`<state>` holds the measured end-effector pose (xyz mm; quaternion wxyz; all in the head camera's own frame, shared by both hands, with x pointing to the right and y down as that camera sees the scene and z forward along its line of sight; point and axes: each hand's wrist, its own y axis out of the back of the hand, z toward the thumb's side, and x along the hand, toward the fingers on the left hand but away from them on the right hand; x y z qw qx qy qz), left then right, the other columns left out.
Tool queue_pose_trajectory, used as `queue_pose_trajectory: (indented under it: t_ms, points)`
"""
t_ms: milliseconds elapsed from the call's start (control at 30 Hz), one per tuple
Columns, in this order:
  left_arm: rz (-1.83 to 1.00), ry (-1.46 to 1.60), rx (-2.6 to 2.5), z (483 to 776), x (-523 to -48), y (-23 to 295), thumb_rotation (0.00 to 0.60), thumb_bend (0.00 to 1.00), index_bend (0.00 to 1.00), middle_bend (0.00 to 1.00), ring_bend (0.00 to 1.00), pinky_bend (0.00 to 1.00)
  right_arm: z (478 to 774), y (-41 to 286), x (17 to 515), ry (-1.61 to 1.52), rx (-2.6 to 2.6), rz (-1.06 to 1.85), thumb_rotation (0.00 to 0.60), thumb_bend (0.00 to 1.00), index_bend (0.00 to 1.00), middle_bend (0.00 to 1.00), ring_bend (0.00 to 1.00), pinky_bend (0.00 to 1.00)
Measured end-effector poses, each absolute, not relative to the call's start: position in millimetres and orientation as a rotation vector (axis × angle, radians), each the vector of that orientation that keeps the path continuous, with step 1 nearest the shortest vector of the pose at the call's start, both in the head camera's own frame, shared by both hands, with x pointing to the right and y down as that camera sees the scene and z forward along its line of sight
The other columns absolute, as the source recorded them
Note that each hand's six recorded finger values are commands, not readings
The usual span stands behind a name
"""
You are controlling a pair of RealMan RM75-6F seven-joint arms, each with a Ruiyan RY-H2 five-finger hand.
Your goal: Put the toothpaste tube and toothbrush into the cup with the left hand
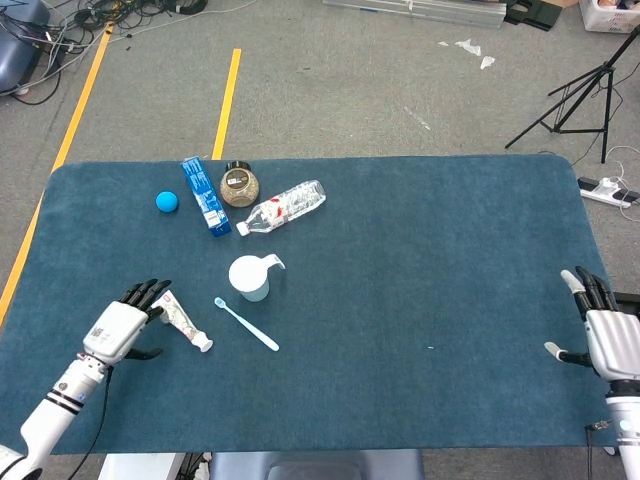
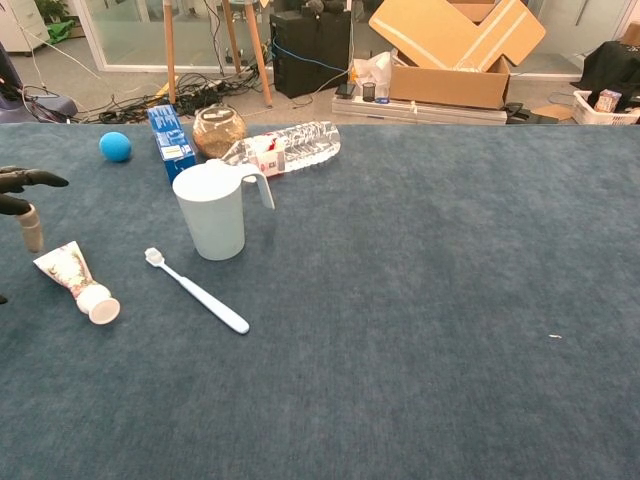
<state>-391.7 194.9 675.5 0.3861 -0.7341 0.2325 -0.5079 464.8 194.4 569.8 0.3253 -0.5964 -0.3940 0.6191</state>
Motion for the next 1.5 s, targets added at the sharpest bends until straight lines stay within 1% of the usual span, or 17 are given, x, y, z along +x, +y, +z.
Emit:
queue_pose_trajectory:
  t_ms: [167,367,600,867,1100,1367,1500]
  points:
    - [-1.273,0.544,-1.862,689.3,-381.6,187.0,0.6,0.0,0.43,0.08,0.02,0.13,564.9,193.2,467.6,-1.064,-1.567,1.609,0.6,0.0,0.0,0.0,0.0,0.6]
    - [-1.241,0.493,-1.842,698.9,-368.8,179.7,0.6,0.0,0.42,0.08,0.02,0.13,561.1,192.5,469.8,-1.081,-1.571,1.598,0.6,0.0,0.0,0.0,0.0,0.6]
    - [-1.232,0.422,-1.797,705.3,-367.0,180.8,0.6,0.0,0.42,0.08,0.02,0.13,559.1,192.8,470.4,-1.089,-1.575,1.59,0.6,0.0,0.0,0.0,0.0,0.6]
    - [-1.219,0.409,-1.784,708.2,-365.4,181.0,0.6,0.0,0.42,0.08,0.02,0.13,560.8,193.1,469.8,-1.077,-1.573,1.598,0.6,0.0,0.0,0.0,0.0,0.6]
    - [-1.198,0.385,-1.777,712.6,-363.7,183.1,0.6,0.09,0.42,0.08,0.02,0.13,560.7,192.9,470.1,-1.08,-1.572,1.598,0.6,0.0,0.0,0.0,0.0,0.6]
    - [-1.157,0.377,-1.791,717.2,-354.2,186.2,0.6,0.16,0.43,0.08,0.02,0.13,560.5,192.8,470.5,-1.082,-1.572,1.599,0.6,0.0,0.0,0.0,0.0,0.6]
    - [-1.15,0.372,-1.793,718.9,-350.8,186.8,0.6,0.24,0.45,0.08,0.02,0.13,560.2,192.9,470.4,-1.083,-1.573,1.597,0.6,0.0,0.0,0.0,0.0,0.6]
